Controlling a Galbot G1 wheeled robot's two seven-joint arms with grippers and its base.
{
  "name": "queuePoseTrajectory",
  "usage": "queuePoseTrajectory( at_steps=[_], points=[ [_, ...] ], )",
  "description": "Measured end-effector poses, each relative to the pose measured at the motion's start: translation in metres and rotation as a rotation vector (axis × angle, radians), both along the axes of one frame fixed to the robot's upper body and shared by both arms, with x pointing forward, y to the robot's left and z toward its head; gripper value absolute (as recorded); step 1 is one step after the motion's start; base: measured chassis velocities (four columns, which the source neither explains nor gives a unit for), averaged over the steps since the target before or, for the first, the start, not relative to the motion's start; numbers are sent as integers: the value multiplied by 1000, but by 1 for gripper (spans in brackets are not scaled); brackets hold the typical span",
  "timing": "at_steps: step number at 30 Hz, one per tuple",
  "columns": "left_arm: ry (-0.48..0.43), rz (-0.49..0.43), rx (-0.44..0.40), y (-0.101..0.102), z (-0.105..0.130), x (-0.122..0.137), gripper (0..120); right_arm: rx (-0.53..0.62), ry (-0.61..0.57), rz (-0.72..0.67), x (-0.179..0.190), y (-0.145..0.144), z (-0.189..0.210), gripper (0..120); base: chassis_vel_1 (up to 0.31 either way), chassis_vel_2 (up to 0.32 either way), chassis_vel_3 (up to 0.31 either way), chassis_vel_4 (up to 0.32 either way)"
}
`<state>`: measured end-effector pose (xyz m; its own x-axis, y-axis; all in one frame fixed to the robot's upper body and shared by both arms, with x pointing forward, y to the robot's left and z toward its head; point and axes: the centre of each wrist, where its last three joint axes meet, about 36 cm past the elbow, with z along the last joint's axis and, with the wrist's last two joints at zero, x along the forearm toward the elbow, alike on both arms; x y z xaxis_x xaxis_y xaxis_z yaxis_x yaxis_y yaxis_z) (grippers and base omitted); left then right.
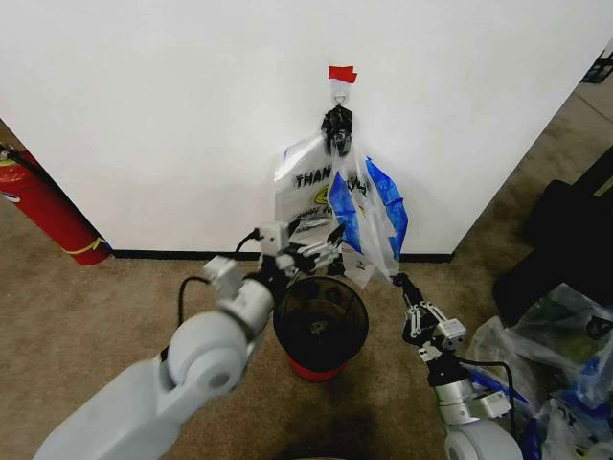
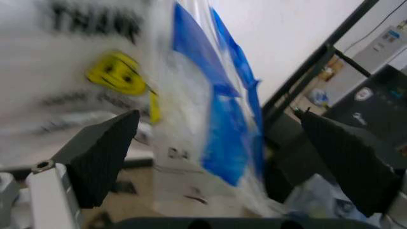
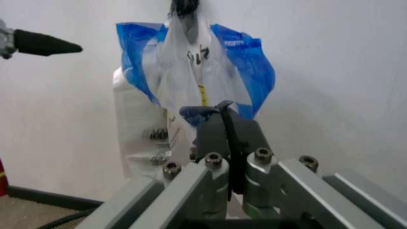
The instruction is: Pick up the garbage bag from the wall and place it over the trash bin.
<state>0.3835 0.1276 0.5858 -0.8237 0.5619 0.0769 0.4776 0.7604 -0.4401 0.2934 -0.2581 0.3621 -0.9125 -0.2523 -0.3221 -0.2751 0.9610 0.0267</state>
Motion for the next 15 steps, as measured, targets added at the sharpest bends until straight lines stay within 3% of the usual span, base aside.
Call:
queuePoseTrajectory(
  at_steps=[10,15],
  points=[
    [22,-34,1,-17,5,8,100,-4,6,-11,-1,-4,-2,0,0,0,0,0],
    [24,-35,40,-44,-10,28,99,-12,2,-26,-2,-14,3,0,0,0,0,0]
  ],
)
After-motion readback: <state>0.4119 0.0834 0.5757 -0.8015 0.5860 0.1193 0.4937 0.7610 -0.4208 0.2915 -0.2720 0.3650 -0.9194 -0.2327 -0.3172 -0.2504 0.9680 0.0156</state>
